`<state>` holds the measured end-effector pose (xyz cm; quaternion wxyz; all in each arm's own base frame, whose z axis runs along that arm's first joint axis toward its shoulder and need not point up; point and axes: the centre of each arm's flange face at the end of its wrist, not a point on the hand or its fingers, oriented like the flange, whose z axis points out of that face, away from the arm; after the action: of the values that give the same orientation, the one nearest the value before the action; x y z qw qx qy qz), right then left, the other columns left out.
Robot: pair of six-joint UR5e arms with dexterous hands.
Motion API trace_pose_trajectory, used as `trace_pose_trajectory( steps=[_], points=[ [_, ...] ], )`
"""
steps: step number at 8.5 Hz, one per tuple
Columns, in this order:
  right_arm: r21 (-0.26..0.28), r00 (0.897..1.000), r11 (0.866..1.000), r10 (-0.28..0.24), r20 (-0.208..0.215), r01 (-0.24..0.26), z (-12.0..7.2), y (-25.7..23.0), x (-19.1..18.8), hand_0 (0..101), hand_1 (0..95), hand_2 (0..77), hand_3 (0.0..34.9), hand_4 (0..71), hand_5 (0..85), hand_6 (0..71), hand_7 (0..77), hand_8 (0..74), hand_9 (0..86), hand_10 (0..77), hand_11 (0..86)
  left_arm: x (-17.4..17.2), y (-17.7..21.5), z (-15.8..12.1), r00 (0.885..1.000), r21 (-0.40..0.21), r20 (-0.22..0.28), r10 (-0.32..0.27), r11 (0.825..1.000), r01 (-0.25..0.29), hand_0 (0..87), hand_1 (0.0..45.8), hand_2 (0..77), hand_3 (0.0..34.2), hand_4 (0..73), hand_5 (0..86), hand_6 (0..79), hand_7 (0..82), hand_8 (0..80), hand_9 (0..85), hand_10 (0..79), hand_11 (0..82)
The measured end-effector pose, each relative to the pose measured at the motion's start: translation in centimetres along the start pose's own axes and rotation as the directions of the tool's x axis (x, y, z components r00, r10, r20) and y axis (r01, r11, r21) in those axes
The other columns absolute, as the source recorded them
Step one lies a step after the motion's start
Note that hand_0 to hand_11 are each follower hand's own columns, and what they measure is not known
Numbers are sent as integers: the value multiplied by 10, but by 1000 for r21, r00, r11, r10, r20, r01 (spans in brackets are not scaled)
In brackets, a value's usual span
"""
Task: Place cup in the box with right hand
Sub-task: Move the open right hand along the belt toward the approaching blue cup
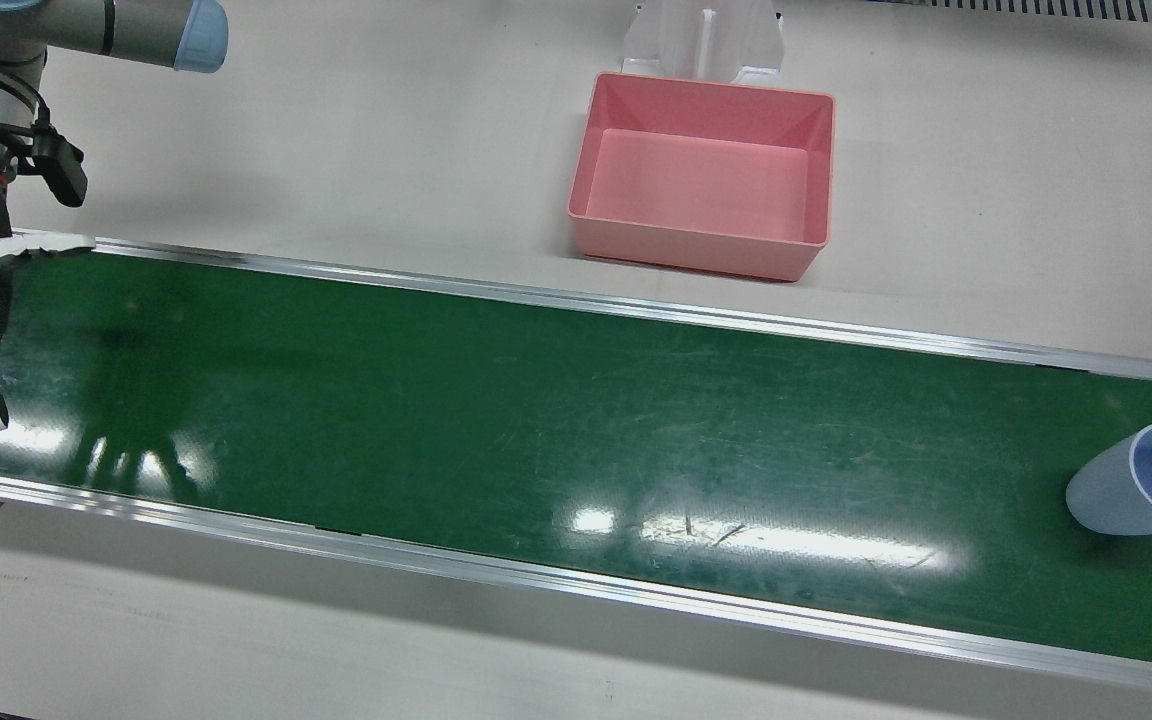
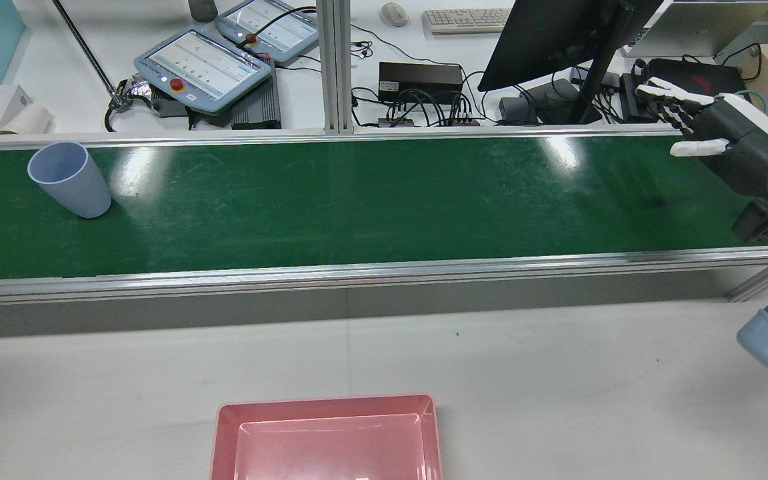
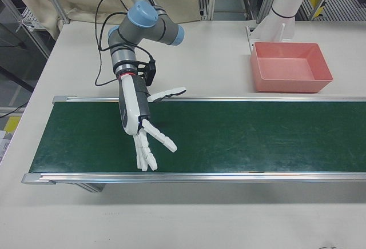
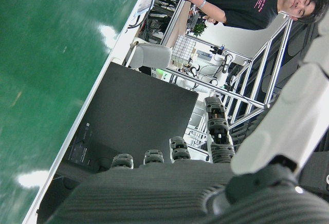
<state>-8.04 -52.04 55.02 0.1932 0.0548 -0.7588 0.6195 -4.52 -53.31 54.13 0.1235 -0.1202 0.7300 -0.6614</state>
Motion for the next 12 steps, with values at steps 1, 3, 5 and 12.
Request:
trace_pose_trajectory(
  steps=[1, 3, 5, 12],
  points=[
    [-1, 1000, 1000, 0, -1, 0, 0, 0, 1, 430, 33, 76, 65, 65, 27, 27, 120, 5, 44, 5, 27, 0, 0, 0, 1000, 0, 0, 0, 1000, 0, 0, 5, 5, 0, 11, 5, 5, 5, 0, 0, 0, 0],
    [-3, 1000, 1000, 1, -2, -1, 0, 1, 1, 465, 11, 98, 66, 87, 27, 16, 120, 5, 44, 5, 27, 0, 0, 0, 1000, 0, -1, 0, 1000, 0, 0, 5, 5, 0, 11, 5, 5, 5, 0, 0, 0, 0],
    [-4, 1000, 1000, 1, -4, -1, 0, 1, 2, 454, 22, 49, 57, 82, 27, 22, 125, 5, 44, 5, 27, 0, 0, 0, 1000, 0, -1, 0, 1000, 0, 0, 5, 5, 0, 11, 5, 5, 5, 0, 0, 0, 0],
    [-10, 1000, 1000, -3, -21, 3, 1, 4, 11, 459, 109, 38, 1, 147, 27, 44, 153, 5, 49, 16, 38, 0, 0, 0, 1000, 0, 0, 0, 1000, 0, 1, 5, 5, 0, 11, 5, 0, 5, 0, 0, 0, 0]
  ],
)
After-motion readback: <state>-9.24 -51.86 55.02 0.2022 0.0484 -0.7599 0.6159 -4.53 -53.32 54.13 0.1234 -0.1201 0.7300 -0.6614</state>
